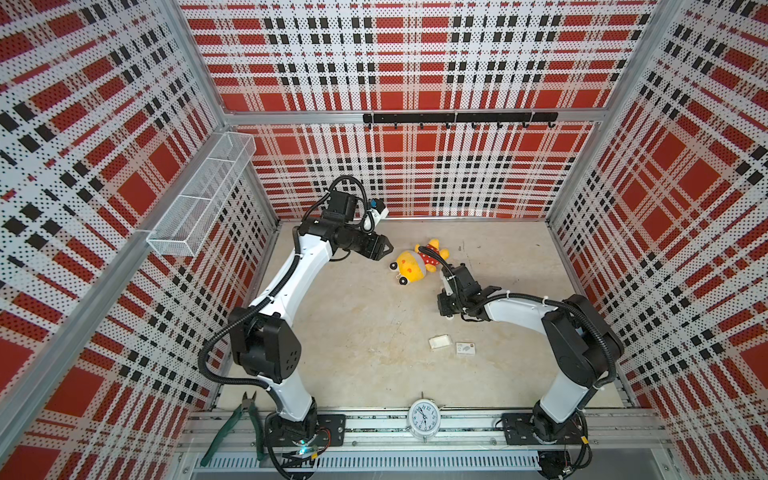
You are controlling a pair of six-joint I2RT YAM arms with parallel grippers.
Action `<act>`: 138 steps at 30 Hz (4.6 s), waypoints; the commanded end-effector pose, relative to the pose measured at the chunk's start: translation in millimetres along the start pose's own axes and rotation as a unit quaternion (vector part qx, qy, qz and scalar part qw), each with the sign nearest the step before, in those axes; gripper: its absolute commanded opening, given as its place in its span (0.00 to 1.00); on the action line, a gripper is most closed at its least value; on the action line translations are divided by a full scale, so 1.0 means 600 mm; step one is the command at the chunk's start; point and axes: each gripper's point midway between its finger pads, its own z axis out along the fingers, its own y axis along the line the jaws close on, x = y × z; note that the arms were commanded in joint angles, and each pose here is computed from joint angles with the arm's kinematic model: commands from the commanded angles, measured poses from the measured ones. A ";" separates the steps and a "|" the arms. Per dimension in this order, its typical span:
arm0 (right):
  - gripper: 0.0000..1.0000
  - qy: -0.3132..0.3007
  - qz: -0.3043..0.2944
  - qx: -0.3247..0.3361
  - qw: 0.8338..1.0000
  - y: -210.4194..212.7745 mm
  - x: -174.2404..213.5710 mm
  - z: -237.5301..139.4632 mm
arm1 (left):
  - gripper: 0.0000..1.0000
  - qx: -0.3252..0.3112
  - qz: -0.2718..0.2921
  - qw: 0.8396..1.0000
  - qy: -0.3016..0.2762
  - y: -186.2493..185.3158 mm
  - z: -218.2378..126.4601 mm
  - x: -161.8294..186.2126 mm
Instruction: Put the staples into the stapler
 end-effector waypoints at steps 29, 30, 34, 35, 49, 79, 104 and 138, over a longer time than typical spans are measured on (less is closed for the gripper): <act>0.27 0.022 -0.005 0.001 1.000 -0.011 0.037 -0.009 | 0.65 0.009 0.025 1.000 -0.012 -0.036 -0.012 -0.018; 0.27 0.021 -0.004 0.001 1.000 -0.011 0.037 -0.008 | 0.64 0.008 0.025 1.000 -0.013 -0.035 -0.013 -0.018; 0.29 -0.005 -0.005 -0.003 1.000 -0.004 0.011 -0.020 | 0.65 0.004 0.026 1.000 -0.014 -0.033 -0.014 -0.020; 0.29 -0.013 -0.006 -0.004 1.000 -0.003 0.003 -0.024 | 0.64 0.004 0.026 1.000 -0.016 -0.032 -0.015 -0.022; 0.36 -0.015 -0.003 0.022 1.000 -0.027 0.004 -0.060 | 0.65 -0.013 0.007 0.998 -0.059 0.028 -0.080 -0.048; 0.29 0.012 -0.042 -0.040 0.998 0.005 0.024 0.022 | 0.65 0.010 0.016 0.999 -0.051 0.017 -0.084 -0.022; 0.41 0.035 -0.208 -0.143 0.967 0.164 0.010 0.029 | 0.65 -0.036 0.028 0.999 0.020 0.108 -0.101 0.082; 0.17 0.098 0.106 -0.182 0.973 0.135 0.070 -0.012 | 0.36 -0.009 -0.103 0.971 0.216 0.027 0.198 0.228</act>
